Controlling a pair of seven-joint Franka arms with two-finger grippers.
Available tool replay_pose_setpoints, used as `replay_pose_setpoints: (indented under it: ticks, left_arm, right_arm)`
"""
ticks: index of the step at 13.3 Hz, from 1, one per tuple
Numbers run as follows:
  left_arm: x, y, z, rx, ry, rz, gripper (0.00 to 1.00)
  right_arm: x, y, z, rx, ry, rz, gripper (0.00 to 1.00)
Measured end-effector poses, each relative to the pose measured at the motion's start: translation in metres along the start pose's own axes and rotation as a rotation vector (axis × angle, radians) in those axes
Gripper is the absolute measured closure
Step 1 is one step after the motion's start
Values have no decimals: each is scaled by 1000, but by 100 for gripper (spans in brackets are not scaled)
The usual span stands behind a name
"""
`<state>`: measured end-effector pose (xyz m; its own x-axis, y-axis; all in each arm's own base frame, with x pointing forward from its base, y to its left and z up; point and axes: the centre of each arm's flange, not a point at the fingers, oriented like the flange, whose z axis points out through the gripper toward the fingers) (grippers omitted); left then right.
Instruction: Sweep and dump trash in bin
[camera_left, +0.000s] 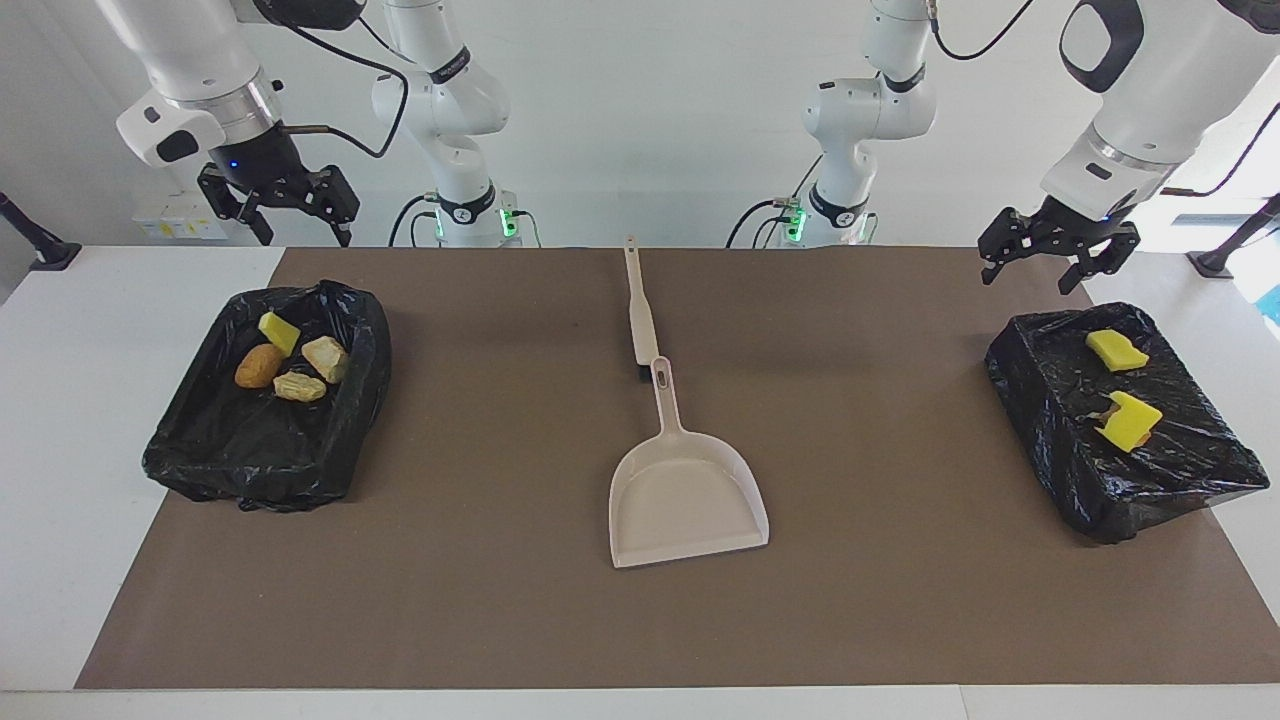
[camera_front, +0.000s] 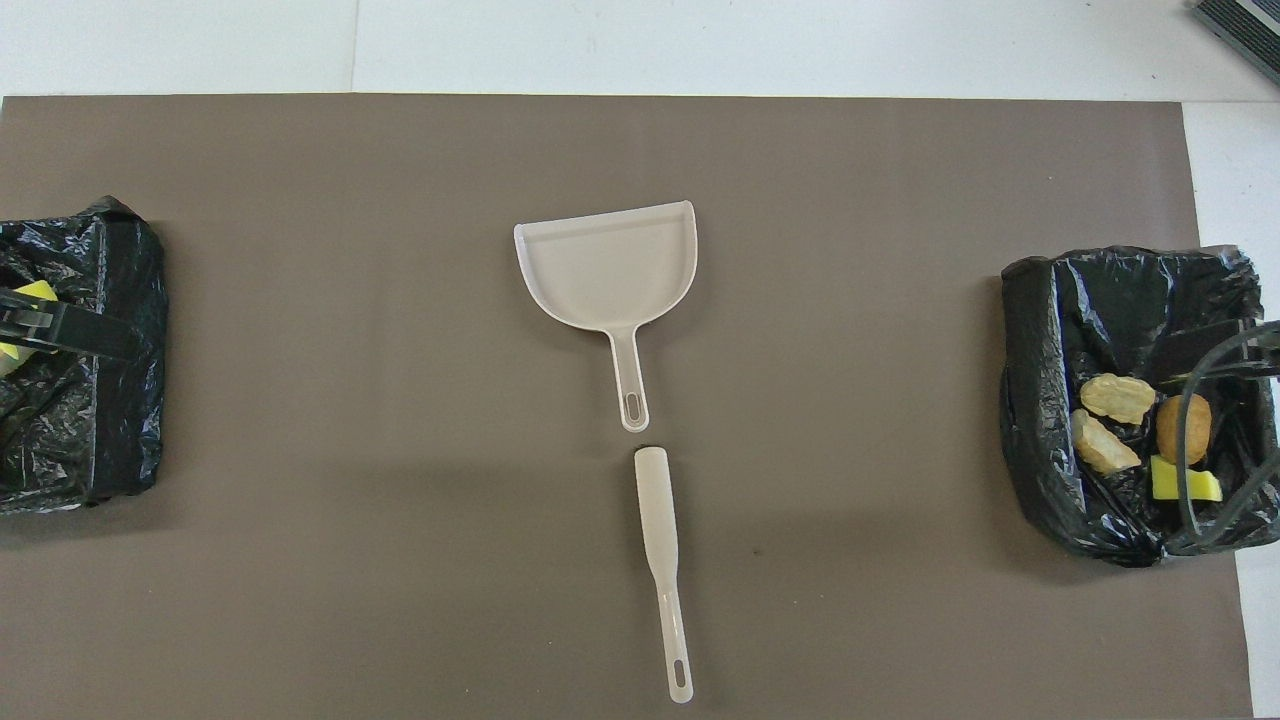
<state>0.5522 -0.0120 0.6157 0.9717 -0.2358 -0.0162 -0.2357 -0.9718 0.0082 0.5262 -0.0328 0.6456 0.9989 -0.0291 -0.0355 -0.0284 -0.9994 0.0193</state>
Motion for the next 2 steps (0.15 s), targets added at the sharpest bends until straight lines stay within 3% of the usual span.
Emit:
replay_pose_setpoints:
  ticks: [2]
  left_arm:
    - [0, 0, 0, -1, -4, 0, 0]
  right_arm:
    - [0, 0, 0, 0, 0, 0, 0]
